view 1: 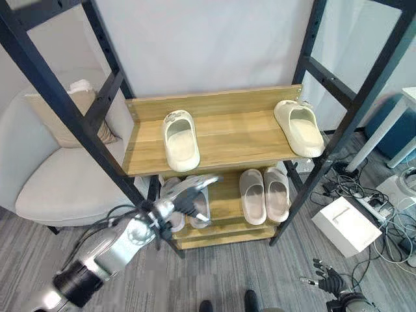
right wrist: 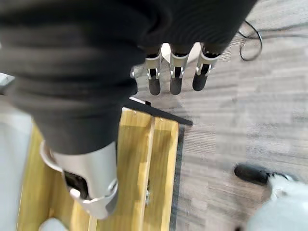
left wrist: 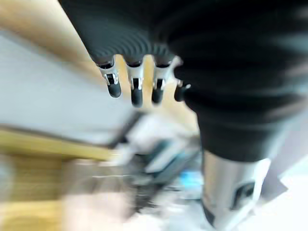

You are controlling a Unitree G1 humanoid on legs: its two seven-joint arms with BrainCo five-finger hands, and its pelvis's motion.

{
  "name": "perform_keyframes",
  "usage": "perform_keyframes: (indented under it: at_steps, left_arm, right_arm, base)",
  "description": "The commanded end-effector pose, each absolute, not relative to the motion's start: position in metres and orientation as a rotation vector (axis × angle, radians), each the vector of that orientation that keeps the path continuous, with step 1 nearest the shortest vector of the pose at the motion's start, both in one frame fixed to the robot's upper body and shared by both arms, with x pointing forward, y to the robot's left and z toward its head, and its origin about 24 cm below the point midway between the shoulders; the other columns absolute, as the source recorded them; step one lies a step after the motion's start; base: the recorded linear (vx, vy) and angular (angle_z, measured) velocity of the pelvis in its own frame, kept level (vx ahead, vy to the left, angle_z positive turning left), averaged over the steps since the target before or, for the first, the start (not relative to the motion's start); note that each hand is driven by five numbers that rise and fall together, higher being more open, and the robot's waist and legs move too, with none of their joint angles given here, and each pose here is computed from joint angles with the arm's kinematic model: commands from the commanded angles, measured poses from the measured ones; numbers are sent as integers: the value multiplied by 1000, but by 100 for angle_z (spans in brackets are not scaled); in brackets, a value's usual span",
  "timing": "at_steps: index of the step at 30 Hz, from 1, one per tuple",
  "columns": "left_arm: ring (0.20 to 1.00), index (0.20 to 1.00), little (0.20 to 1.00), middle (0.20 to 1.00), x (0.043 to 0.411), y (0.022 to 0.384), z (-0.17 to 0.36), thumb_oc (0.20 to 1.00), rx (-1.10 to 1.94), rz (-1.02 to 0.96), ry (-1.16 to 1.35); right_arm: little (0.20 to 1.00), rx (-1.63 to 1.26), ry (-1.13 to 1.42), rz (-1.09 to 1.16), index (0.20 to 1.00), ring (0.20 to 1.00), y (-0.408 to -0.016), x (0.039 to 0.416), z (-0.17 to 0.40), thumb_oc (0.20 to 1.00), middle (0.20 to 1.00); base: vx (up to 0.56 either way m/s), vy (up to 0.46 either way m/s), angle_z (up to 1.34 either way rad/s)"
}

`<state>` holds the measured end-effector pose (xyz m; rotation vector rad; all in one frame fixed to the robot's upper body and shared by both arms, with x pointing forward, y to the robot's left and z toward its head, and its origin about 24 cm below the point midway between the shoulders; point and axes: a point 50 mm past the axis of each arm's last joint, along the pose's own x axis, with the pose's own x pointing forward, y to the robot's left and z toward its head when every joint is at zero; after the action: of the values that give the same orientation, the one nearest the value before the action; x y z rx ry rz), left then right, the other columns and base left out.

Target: Arrange the slippers neatly on the shoe rack.

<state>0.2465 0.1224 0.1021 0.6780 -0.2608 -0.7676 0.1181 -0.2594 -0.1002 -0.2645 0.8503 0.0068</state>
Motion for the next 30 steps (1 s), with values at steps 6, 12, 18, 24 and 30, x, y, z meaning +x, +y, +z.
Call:
perform_keyframes:
  at_steps: [6, 12, 18, 24, 30]
  left_arm:
    - [1000, 1000, 1000, 1000, 279, 158, 150, 1000, 73, -413, -387]
    - [1000, 1000, 1000, 1000, 298, 206, 176, 1000, 469, 118, -530]
    - [1000, 1000, 1000, 1000, 321, 229, 198, 1000, 1027, 390, -576]
    - [1000, 1000, 1000, 1000, 337, 238, 206, 1000, 1209, 462, -542]
    - [1000, 1000, 1000, 1000, 348, 234, 209, 1000, 1240, 456, -520]
  right_arm:
    - [1000, -171, 767, 91, 1000, 1000, -232, 139, -97, 1000, 1000]
    - [1000, -176, 784, 99, 1000, 1000, -223, 134, -104, 1000, 1000]
    - [1000, -172, 761, 70, 1000, 1000, -229, 131, -101, 1000, 1000]
    - [1000, -177, 750, 63, 1000, 1000, -234, 129, -98, 1000, 1000]
    - [1000, -178, 737, 76, 1000, 1000, -233, 130, -94, 1000, 1000]
  base:
    - [40, -41, 14]
    - [21, -28, 7]
    - [18, -8, 2]
    - [7, -2, -4]
    - [1, -5, -6]
